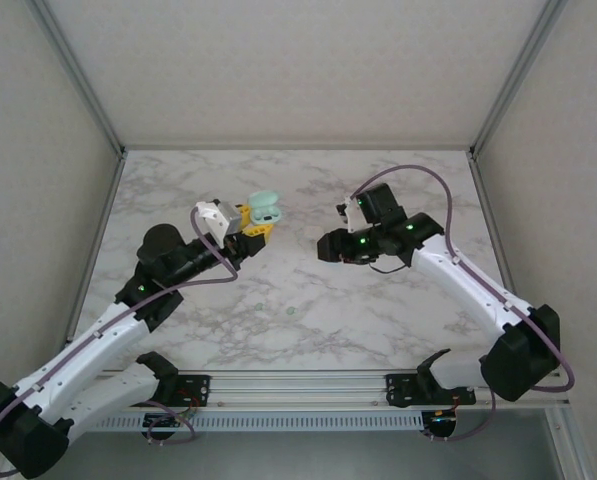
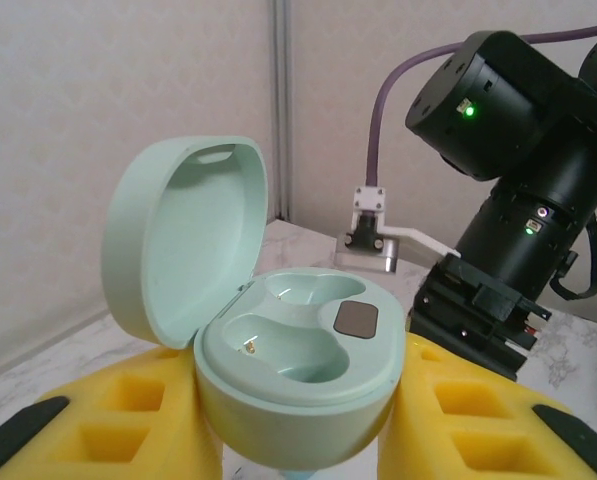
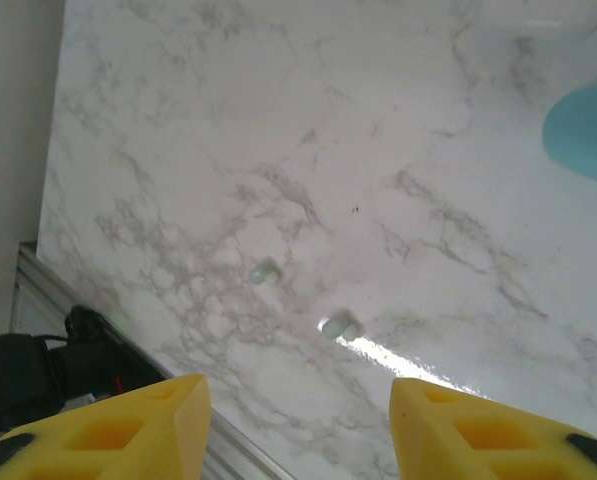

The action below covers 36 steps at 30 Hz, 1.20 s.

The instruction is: Insert the wireless bluetooth earbuds into the charging case

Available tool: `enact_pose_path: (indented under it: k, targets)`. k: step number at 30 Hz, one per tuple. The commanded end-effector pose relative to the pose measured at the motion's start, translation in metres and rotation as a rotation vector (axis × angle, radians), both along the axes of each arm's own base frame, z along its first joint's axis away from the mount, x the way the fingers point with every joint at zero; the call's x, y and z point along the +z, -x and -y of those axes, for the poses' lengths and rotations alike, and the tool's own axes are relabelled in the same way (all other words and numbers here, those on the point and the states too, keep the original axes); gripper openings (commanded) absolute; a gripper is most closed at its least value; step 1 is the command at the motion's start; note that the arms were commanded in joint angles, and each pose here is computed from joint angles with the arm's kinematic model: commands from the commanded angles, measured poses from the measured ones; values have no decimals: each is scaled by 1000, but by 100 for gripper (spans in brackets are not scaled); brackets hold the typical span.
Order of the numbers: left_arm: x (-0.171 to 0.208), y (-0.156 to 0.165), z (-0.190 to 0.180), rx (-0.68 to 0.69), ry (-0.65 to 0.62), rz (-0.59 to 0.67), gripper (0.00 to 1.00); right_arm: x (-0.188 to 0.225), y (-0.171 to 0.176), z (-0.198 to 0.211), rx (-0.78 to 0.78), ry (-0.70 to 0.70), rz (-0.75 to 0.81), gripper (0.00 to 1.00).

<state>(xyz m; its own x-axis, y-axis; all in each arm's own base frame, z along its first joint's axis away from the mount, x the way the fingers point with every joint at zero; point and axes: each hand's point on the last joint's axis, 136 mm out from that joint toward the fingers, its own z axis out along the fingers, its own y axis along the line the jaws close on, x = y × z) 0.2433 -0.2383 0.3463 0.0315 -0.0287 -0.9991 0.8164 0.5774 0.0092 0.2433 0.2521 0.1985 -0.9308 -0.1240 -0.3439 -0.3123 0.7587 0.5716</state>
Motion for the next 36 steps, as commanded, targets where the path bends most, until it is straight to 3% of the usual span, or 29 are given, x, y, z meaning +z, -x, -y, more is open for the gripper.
enact_pose_path:
  k: [1,12,19,25,28,31,36]
  targets:
    - [-5,-4,-17,46,22,-29,22,-20,11,1,24,75,-63,50]
    - [-12,2,-48,135,60,-53,22,-66,40,-25,104,203,-147,49]
    - [-2,8,-61,186,58,-16,23,-100,60,-50,189,276,-208,43]
    - [3,11,-62,186,40,-4,23,-132,65,-63,252,412,-205,41]
    - [4,13,-62,178,41,-5,24,-142,66,-67,237,438,-257,40]
    - [4,14,-62,175,35,-5,24,-148,66,-73,182,437,-270,49]
    - [2,14,-62,177,32,-6,24,-157,65,-72,133,467,-295,48]
